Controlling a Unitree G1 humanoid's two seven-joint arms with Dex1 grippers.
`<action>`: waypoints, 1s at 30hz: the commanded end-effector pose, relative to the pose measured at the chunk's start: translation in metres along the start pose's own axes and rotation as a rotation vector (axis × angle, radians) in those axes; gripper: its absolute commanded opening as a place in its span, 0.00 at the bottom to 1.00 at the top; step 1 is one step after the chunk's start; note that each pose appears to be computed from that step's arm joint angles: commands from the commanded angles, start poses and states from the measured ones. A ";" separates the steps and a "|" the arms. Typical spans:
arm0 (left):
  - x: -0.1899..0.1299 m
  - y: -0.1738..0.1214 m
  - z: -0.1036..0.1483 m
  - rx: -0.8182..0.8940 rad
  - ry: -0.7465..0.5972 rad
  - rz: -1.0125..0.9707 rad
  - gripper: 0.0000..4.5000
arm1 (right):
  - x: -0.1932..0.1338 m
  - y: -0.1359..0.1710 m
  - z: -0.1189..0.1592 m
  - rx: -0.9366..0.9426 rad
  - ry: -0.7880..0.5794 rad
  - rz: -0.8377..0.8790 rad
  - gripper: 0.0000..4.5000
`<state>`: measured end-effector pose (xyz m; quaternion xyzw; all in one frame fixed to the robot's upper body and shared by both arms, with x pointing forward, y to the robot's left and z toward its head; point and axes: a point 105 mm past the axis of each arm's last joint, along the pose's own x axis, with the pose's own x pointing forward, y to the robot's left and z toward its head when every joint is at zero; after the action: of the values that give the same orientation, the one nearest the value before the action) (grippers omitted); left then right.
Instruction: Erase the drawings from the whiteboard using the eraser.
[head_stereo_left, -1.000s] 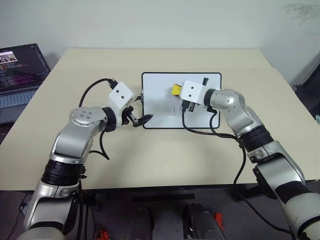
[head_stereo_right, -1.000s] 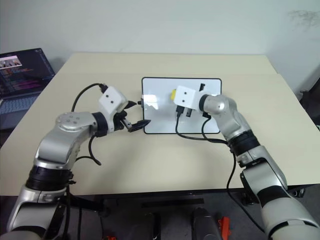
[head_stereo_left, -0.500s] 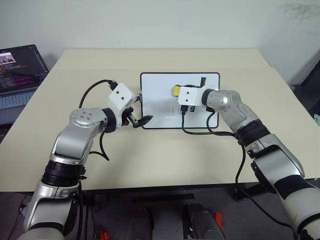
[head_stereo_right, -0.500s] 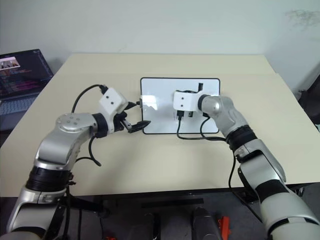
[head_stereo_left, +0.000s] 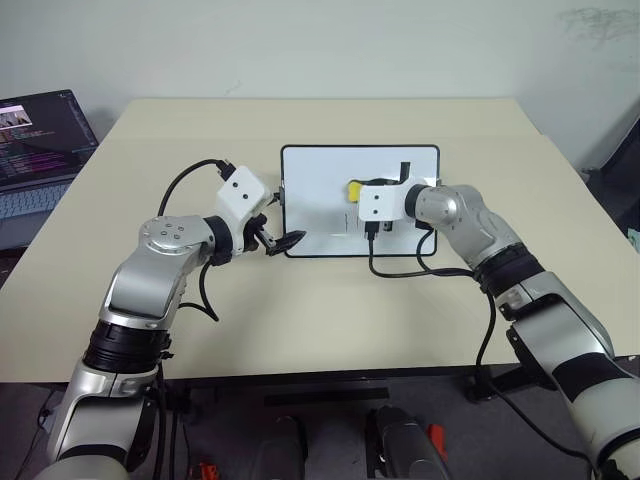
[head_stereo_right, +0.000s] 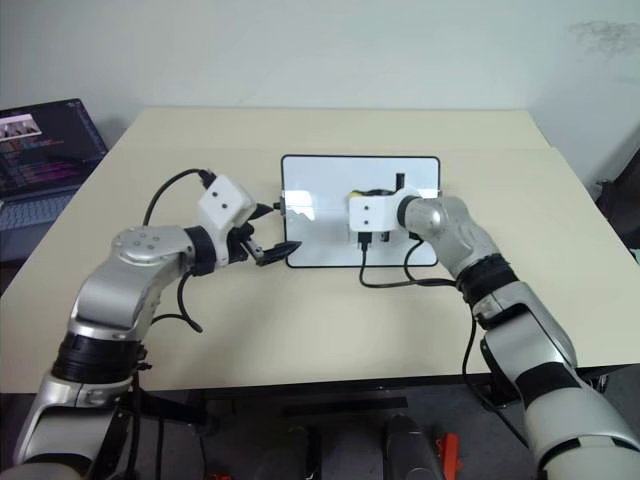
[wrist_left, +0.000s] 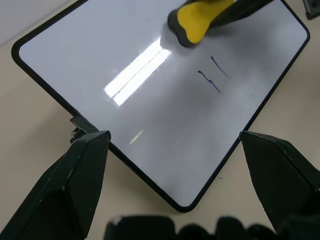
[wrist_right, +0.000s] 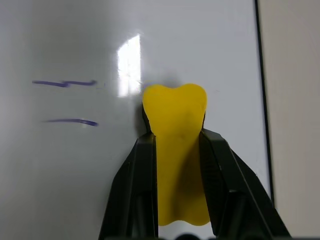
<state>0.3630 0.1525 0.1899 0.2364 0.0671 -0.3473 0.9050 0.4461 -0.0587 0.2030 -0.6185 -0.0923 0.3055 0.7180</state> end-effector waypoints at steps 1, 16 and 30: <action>-0.003 0.003 0.015 0.042 -0.042 0.021 1.00 | -0.004 -0.032 -0.008 0.001 0.047 -0.117 0.18; -0.003 0.002 0.015 0.040 -0.046 0.016 1.00 | -0.005 -0.015 0.009 0.003 -0.020 -0.033 0.18; -0.008 -0.001 0.000 0.062 0.013 -0.024 1.00 | -0.078 -0.013 -0.041 0.147 0.052 0.026 0.18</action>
<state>0.3599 0.1571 0.1832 0.2428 0.0818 -0.3529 0.8999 0.4169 -0.1392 0.2051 -0.5720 -0.0131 0.3070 0.7605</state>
